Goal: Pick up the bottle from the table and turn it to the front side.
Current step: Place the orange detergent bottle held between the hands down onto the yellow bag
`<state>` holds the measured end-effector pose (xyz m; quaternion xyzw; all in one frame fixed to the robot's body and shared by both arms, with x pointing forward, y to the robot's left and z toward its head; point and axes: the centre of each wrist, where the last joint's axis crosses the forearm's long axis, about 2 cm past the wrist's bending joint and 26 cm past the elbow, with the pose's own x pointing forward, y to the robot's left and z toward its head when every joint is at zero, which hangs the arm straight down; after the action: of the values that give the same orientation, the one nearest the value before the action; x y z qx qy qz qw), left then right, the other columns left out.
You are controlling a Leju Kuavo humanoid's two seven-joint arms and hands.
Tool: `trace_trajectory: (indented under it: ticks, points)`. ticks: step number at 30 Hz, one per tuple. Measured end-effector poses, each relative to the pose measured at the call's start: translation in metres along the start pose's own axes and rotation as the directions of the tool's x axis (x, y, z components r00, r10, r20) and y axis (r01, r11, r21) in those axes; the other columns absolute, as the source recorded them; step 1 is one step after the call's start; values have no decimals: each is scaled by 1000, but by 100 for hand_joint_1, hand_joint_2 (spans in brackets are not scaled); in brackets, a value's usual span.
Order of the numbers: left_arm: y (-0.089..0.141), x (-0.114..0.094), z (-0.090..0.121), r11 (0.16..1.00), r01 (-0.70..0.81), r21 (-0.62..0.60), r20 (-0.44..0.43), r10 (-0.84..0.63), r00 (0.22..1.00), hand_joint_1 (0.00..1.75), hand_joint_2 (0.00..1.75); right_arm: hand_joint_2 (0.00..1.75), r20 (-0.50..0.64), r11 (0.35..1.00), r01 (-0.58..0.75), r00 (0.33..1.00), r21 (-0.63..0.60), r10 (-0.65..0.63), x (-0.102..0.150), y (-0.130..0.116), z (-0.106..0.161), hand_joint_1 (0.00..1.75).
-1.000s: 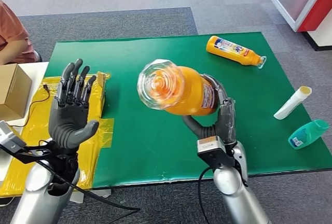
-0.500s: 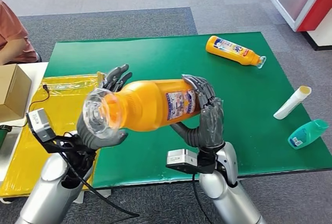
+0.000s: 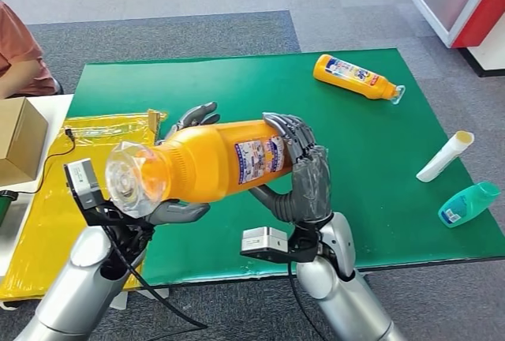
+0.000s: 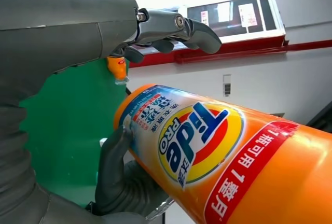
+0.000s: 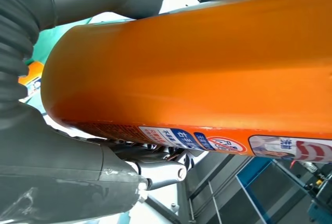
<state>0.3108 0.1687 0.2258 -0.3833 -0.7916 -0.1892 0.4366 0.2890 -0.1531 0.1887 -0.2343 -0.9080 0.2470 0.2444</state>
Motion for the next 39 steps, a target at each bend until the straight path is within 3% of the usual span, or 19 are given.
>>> trace_trajectory:
  ticks: [11,23,27,39]
  points:
    - [9,11,-11,998,46,-33,13,-46,999,0,175,175,4,992,63,998,107,-64,16,21,9,175]
    - [2,15,-20,993,75,-95,7,-74,997,0,175,175,-49,972,150,988,184,-143,23,43,16,175]
    - [1,15,-21,992,74,-100,7,-74,997,175,175,175,-65,965,164,986,206,-154,20,46,15,175]
    - [2,12,-16,997,63,-38,1,-63,998,175,175,175,-88,961,174,984,216,-158,20,49,17,175]
